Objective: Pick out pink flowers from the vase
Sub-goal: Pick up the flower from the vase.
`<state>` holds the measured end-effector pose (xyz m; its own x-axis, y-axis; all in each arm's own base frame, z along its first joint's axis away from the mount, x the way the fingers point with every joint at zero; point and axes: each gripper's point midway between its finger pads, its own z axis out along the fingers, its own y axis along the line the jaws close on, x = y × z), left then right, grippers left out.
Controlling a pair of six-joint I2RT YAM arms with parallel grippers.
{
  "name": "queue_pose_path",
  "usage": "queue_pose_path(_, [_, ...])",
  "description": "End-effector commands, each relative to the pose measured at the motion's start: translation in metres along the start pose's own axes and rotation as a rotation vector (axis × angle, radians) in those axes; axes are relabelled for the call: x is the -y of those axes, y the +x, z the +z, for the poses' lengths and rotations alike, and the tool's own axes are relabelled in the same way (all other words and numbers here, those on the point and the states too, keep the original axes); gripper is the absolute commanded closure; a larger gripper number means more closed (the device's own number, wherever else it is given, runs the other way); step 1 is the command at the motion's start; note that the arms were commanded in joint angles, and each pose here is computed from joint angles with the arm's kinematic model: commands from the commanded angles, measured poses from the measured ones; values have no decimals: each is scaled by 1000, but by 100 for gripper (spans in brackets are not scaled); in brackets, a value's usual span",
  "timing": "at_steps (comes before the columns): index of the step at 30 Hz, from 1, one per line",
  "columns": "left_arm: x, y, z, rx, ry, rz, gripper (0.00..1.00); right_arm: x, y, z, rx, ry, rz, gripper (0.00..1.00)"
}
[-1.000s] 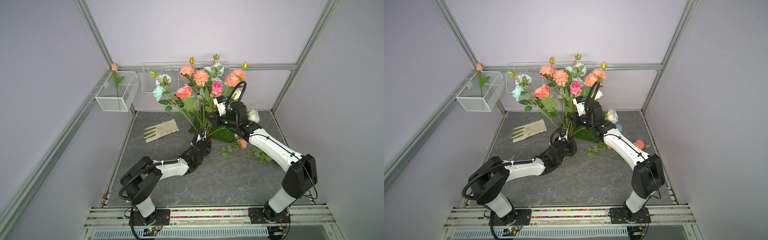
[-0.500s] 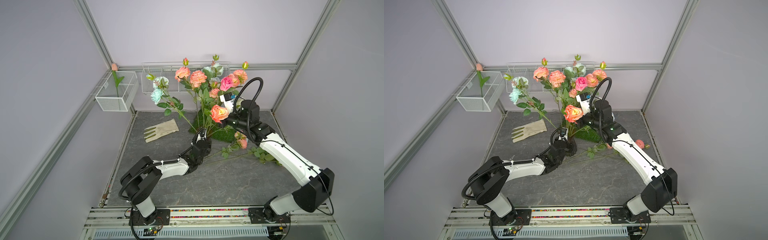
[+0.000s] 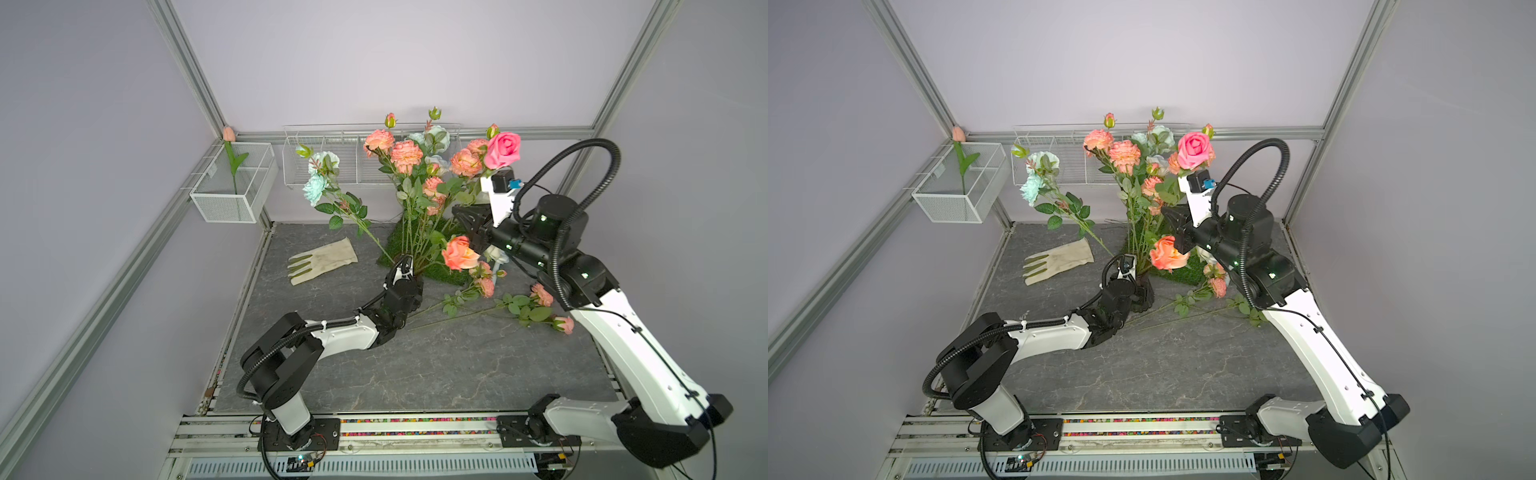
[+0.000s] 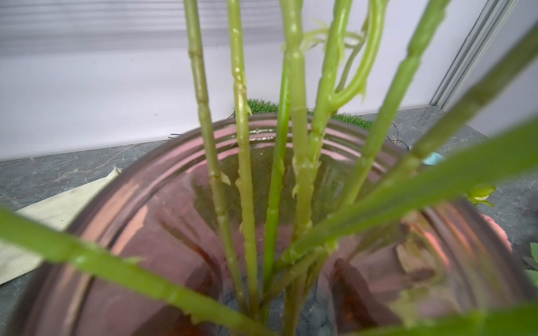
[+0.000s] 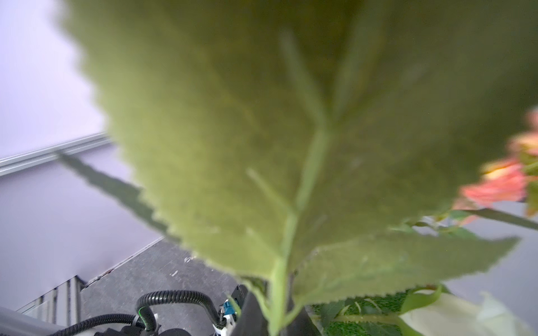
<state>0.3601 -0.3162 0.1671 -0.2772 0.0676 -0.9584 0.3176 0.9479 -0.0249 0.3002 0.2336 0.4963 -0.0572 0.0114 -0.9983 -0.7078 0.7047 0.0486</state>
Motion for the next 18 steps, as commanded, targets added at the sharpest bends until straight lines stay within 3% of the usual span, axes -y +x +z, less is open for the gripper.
queue_pose_path(1, [-1, 86, -3, -268, 22, 42, 100, 17, -25, -38, 42, 146, -82, 94])
queue_pose_path(10, [-2, 85, -4, -265, 20, 43, 100, 30, -68, -163, 181, 404, -141, 94])
queue_pose_path(18, [0, 81, -2, -253, 23, 46, 100, 47, -41, -224, 117, 581, -43, 94])
